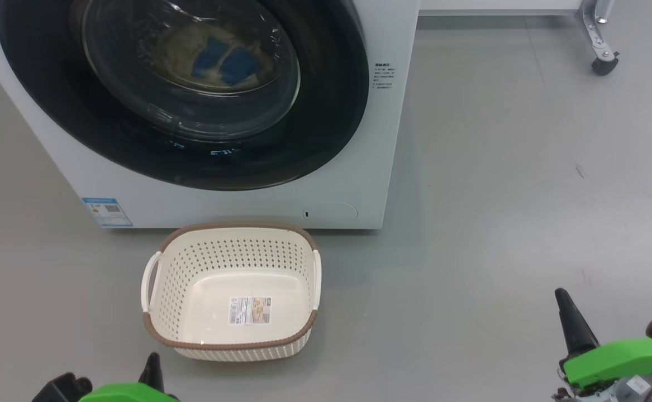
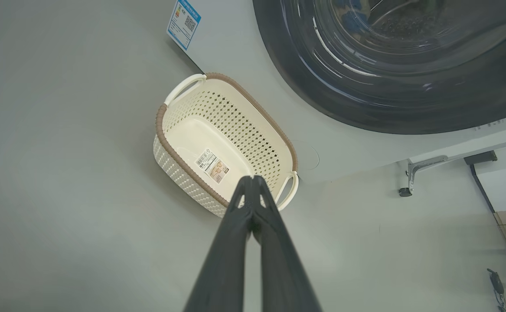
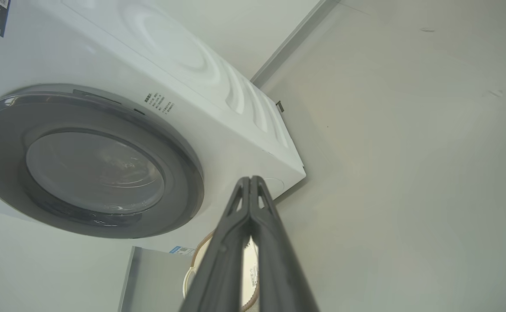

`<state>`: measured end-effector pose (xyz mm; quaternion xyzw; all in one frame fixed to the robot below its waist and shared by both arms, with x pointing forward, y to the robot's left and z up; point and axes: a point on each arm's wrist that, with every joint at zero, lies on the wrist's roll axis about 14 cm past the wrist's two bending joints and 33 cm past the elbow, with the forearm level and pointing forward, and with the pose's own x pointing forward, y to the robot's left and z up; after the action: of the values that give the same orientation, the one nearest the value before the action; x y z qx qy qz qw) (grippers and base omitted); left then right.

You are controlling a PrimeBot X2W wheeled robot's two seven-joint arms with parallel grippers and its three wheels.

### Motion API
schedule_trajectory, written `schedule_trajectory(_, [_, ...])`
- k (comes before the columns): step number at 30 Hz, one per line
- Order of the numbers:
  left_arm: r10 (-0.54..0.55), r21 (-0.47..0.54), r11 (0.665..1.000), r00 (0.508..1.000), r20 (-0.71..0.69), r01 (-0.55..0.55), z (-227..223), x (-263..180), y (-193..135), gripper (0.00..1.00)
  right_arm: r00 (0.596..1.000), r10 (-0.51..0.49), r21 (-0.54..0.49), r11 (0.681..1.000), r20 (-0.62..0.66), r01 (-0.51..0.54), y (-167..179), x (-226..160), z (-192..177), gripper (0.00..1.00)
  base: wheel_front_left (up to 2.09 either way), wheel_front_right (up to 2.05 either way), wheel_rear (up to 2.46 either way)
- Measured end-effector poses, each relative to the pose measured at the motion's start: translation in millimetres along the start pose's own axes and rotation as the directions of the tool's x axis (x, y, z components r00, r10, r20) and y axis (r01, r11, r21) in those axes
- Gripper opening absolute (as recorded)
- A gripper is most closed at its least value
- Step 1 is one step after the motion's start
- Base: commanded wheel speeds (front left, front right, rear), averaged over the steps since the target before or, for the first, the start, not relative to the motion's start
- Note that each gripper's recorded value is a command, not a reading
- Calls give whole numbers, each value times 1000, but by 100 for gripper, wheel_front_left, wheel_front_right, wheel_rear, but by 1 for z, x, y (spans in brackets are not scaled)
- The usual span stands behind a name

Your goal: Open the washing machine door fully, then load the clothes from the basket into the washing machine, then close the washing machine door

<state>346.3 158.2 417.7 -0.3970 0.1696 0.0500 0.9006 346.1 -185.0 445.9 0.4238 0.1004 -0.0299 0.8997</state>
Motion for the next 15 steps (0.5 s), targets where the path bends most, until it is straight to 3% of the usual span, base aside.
schedule_trajectory(15, [-36, -178, 983, 999, 19, 39, 13, 4, -7, 0, 1000, 13, 171, 985, 26, -18, 4, 5, 7, 0, 0, 0, 0])
